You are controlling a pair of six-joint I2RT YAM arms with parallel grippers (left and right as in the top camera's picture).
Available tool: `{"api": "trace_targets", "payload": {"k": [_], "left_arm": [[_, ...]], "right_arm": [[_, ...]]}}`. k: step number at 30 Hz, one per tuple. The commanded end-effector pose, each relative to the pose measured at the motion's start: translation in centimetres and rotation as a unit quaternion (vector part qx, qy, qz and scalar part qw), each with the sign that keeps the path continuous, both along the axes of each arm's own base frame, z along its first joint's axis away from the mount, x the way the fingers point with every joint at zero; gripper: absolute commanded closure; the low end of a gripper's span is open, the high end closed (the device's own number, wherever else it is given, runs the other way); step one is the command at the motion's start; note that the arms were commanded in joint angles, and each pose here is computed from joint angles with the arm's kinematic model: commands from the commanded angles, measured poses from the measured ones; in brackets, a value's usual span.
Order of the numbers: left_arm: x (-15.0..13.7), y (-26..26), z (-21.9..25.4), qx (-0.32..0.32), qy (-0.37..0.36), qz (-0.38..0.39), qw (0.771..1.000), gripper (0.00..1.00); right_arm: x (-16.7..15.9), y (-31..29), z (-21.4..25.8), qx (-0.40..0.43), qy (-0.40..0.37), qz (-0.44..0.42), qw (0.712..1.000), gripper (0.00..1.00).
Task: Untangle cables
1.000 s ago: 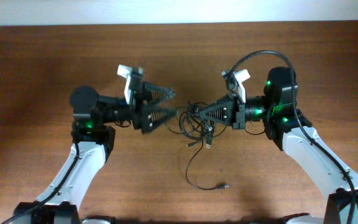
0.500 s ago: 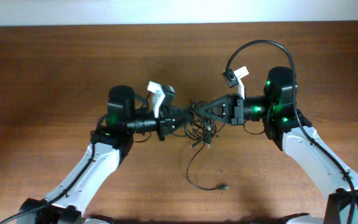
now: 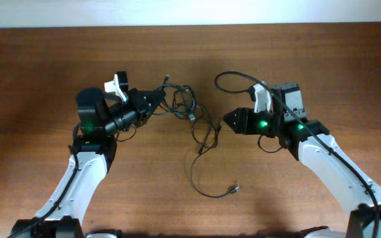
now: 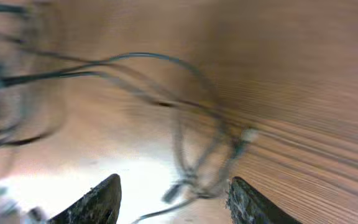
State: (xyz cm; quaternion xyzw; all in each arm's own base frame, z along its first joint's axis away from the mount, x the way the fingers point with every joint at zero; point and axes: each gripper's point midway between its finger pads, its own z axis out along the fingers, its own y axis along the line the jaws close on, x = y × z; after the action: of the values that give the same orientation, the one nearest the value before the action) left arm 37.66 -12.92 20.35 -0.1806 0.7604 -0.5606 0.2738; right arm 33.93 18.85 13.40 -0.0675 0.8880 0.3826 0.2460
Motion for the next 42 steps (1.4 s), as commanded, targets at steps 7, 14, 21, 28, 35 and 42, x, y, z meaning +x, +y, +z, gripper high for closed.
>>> {"api": "trace_targets", "payload": {"k": [7,14,21,28,35,42], "left_arm": [[-2.6,-3.1,2.6,0.015,-0.101,-0.113,0.988,1.00],[-7.2,-7.5,9.7,-0.037,-0.257,-0.245,0.934,1.00],[-2.3,-5.6,2.6,0.097,-0.210,-0.124,0.965,1.00],[-1.7,3.1,-10.7,0.317,0.108,0.143,0.931,0.99],[-2.2,4.7,-11.2,0.290,0.141,0.139,0.936,1.00],[-4.7,3.4,-17.0,0.357,0.217,0.107,0.902,1.00]], "right_arm": [[-1.9,4.6,6.0,0.053,-0.057,0.022,0.997,0.37],[1.3,0.1,2.0,-0.114,-0.062,-0.207,0.970,0.81],[-6.7,4.0,8.2,-0.037,-0.120,0.037,0.991,0.96],[-11.7,3.8,17.3,0.051,-0.262,0.103,0.958,0.96],[-9.1,1.3,7.9,-0.090,-0.119,0.033,0.988,0.55],[-5.4,7.7,-4.3,-0.104,-0.109,0.235,0.960,0.36]]}}
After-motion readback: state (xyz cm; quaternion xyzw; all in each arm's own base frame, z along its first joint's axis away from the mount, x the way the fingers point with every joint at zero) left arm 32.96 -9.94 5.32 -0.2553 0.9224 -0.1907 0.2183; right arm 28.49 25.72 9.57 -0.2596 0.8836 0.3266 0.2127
